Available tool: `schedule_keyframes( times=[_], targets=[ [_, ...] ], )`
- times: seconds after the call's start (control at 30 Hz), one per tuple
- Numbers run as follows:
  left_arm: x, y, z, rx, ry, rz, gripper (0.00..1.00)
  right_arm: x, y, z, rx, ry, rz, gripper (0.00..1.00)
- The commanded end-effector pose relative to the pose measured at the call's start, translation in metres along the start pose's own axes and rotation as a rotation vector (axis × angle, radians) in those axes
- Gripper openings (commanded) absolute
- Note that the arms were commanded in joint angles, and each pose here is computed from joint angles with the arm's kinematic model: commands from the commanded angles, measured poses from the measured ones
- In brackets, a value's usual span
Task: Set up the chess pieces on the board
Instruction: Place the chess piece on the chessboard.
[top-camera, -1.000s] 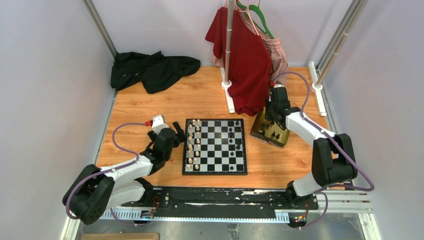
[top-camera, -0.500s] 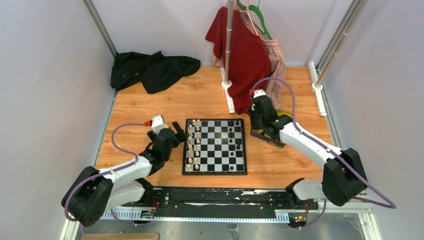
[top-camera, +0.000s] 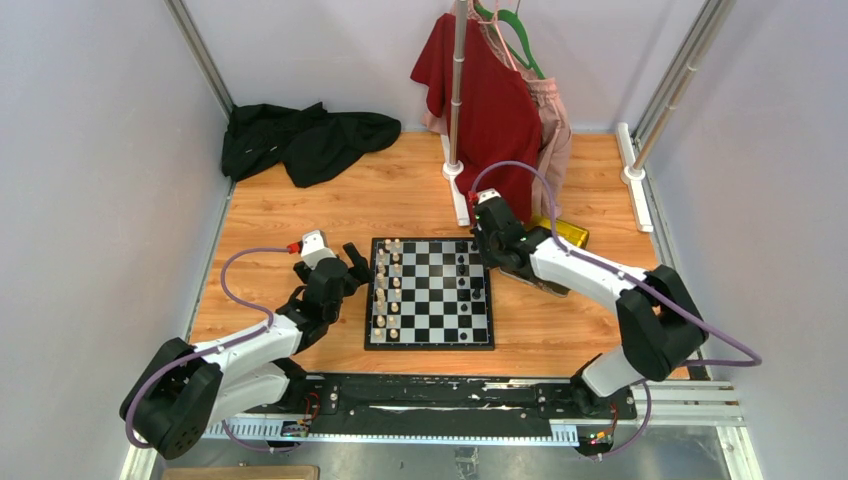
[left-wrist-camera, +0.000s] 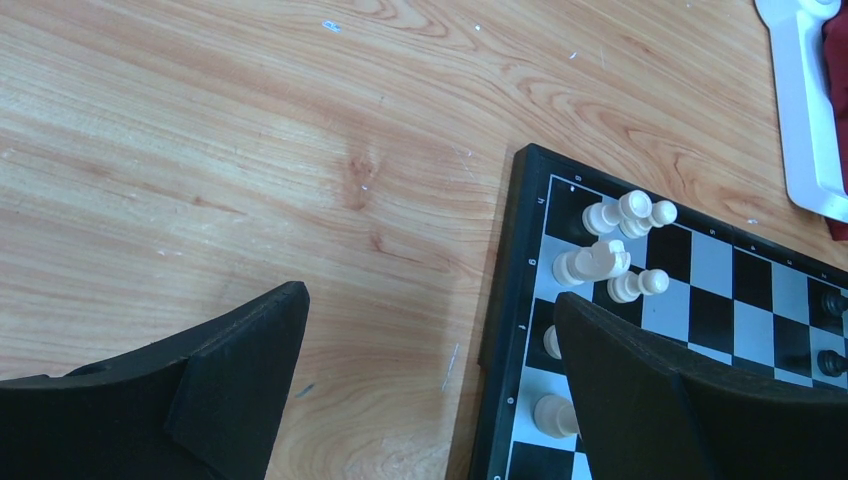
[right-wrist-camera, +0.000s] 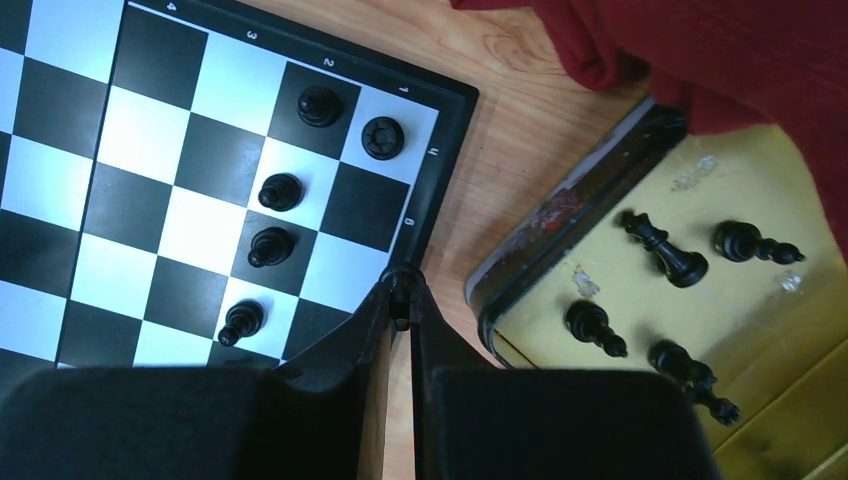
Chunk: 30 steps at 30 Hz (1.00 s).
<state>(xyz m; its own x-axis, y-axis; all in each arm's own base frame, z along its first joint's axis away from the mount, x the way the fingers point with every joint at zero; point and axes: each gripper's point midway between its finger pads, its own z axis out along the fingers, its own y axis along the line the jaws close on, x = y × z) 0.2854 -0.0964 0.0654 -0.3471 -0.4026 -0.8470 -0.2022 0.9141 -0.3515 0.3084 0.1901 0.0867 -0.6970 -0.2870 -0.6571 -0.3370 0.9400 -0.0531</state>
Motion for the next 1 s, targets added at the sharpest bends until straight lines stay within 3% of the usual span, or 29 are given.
schedule_keyframes(
  times=[0.0, 0.97],
  targets=[
    [-0.004, -0.001, -0.001, 0.005, -0.027, -0.004, 1.0, -0.012, 0.016, 0.006, -0.024, -0.014, -0.006, 0.0],
    [0.001, 0.004, 0.002, -0.017, -0.017, 0.01, 1.0, -0.01, 0.034, 0.042, -0.052, 0.047, -0.041, 0.0]
  ],
)
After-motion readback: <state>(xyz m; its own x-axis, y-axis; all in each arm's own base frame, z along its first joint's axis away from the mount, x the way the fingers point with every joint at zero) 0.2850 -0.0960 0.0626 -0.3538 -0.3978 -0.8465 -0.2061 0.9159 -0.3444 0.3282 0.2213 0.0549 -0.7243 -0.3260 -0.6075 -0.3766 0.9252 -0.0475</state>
